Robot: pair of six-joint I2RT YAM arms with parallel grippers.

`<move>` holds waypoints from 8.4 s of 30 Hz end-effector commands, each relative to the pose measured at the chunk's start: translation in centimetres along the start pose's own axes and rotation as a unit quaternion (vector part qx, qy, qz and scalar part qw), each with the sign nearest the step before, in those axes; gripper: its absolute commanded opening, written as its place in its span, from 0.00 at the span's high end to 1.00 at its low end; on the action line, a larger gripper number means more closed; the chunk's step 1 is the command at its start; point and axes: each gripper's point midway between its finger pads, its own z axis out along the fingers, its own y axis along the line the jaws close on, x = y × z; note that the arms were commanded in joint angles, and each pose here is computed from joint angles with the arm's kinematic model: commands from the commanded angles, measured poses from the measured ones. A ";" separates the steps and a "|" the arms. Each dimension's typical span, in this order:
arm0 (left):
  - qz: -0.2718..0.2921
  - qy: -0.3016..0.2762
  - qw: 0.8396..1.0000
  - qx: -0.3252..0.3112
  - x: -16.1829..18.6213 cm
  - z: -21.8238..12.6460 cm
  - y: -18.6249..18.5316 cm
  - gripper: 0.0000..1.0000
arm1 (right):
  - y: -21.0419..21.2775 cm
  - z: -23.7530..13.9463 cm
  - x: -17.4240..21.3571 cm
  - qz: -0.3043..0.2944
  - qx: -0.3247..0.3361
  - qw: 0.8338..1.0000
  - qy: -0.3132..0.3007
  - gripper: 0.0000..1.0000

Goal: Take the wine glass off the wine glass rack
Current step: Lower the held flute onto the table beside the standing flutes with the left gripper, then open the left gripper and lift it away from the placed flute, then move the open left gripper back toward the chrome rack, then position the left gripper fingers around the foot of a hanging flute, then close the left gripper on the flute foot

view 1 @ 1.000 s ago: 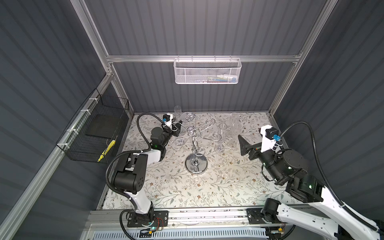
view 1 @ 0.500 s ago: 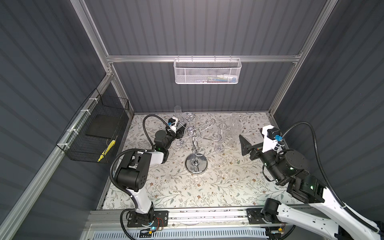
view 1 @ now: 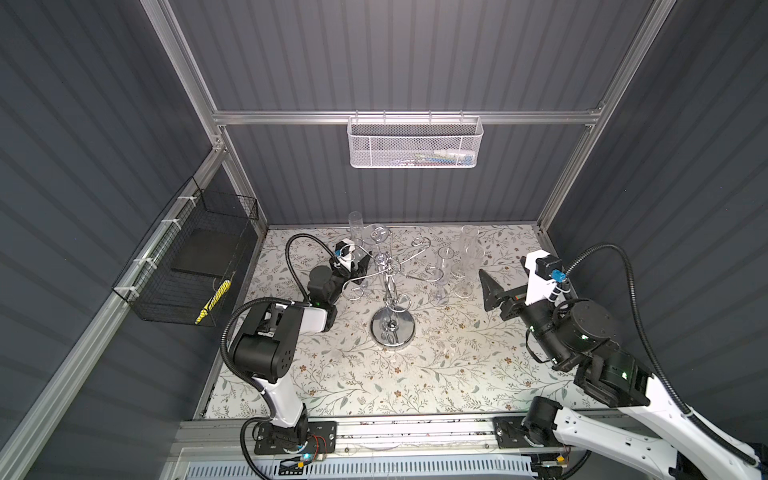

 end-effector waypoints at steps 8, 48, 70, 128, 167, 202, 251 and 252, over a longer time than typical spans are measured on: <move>0.028 -0.004 0.999 -0.016 -1.7 -1.0 0.0 0.21 | -0.1 -0.5 -1.6 0.025 -0.010 0.999 -0.022 0.01; -0.036 0.126 0.973 -0.188 -6.1 -11.4 3.3 0.00 | 0.1 -1.6 -2.6 0.076 -0.037 0.996 -0.008 0.01; -0.064 0.165 0.954 -0.243 -18.3 -13.5 6.1 0.00 | 0.1 -2.4 -2.2 0.092 -0.051 0.994 0.000 0.01; -0.377 0.293 0.843 0.249 -15.8 -2.6 -3.3 0.41 | -0.2 -3.1 -0.9 0.103 -0.055 0.993 0.020 0.01; -0.387 0.302 0.824 0.282 -15.8 -2.3 -5.0 0.81 | -0.3 -3.2 -0.4 0.106 -0.052 0.993 0.024 0.01; -0.451 0.248 0.801 0.304 -18.1 -2.0 -5.4 1.00 | -0.8 -3.8 -0.4 0.120 -0.051 0.991 0.018 0.01; -0.478 0.222 0.780 0.336 -21.3 -2.7 -7.9 1.00 | -0.8 -3.8 -0.3 0.126 -0.052 0.990 0.020 0.01; -0.478 0.222 0.780 0.337 -21.4 -2.8 -8.0 1.00 | -0.7 -3.8 -0.2 0.127 -0.052 0.990 0.021 0.01</move>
